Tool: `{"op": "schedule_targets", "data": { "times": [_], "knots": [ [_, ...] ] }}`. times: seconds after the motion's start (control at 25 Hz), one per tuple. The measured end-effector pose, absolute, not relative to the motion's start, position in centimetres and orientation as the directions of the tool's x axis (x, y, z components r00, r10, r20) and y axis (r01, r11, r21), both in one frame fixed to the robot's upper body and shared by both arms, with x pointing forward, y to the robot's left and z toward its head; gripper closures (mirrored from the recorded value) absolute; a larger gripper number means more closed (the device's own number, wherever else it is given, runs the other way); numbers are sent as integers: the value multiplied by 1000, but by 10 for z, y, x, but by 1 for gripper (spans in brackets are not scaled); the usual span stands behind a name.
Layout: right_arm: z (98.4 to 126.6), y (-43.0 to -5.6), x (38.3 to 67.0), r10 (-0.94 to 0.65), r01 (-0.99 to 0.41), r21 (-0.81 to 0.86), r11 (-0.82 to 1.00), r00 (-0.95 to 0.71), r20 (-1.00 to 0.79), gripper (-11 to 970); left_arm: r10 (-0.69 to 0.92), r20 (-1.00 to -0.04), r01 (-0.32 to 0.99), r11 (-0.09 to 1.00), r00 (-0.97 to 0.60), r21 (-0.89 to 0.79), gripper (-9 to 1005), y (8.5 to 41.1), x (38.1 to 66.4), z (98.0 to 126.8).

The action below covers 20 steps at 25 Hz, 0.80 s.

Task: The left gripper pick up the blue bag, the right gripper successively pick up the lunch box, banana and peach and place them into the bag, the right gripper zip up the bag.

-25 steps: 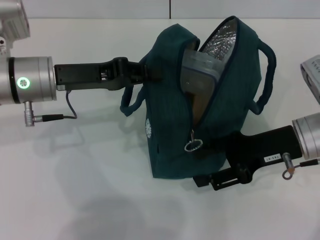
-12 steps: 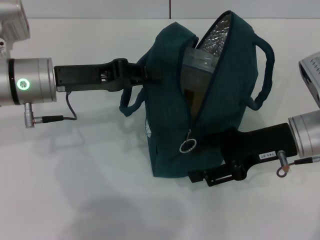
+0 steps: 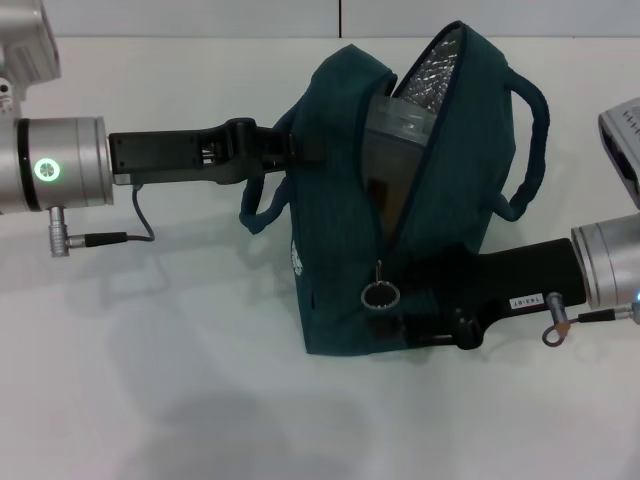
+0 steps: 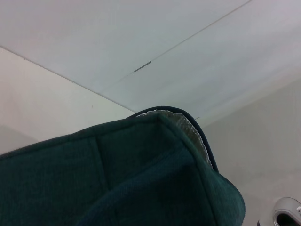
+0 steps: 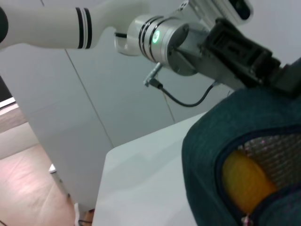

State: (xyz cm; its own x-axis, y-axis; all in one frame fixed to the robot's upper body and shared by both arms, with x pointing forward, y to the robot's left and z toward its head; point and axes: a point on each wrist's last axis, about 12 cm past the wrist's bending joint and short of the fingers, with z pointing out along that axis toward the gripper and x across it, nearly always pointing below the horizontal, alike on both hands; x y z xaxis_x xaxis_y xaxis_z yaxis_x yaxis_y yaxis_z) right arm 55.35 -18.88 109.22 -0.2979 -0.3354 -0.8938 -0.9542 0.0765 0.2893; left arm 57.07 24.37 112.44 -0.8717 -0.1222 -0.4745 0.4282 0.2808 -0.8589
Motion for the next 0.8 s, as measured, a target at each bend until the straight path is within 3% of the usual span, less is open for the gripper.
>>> {"op": "schedule_targets", "data": {
  "times": [0.04,0.12,0.56,0.8],
  "knots": [
    [1092,-189,554,-333,-955,286,78,-295,-896,335,-122,-474,428,281,-872,-859,942,244,571,1124],
    [1092,-189,554,-332,-956,282,86,-294,-896,567,-122,-475,428,281,-872,-859,942,244,571,1124],
    [1089,-192,557,-320,-959,254,124,-281,-905,953,-121,-476,430,282,-871,-858,942,244,571,1125],
    [1089,-194,550,-307,-957,274,91,-289,-907,953,-125,-479,432,282,-869,-857,942,244,572,1126]
  ]
}}
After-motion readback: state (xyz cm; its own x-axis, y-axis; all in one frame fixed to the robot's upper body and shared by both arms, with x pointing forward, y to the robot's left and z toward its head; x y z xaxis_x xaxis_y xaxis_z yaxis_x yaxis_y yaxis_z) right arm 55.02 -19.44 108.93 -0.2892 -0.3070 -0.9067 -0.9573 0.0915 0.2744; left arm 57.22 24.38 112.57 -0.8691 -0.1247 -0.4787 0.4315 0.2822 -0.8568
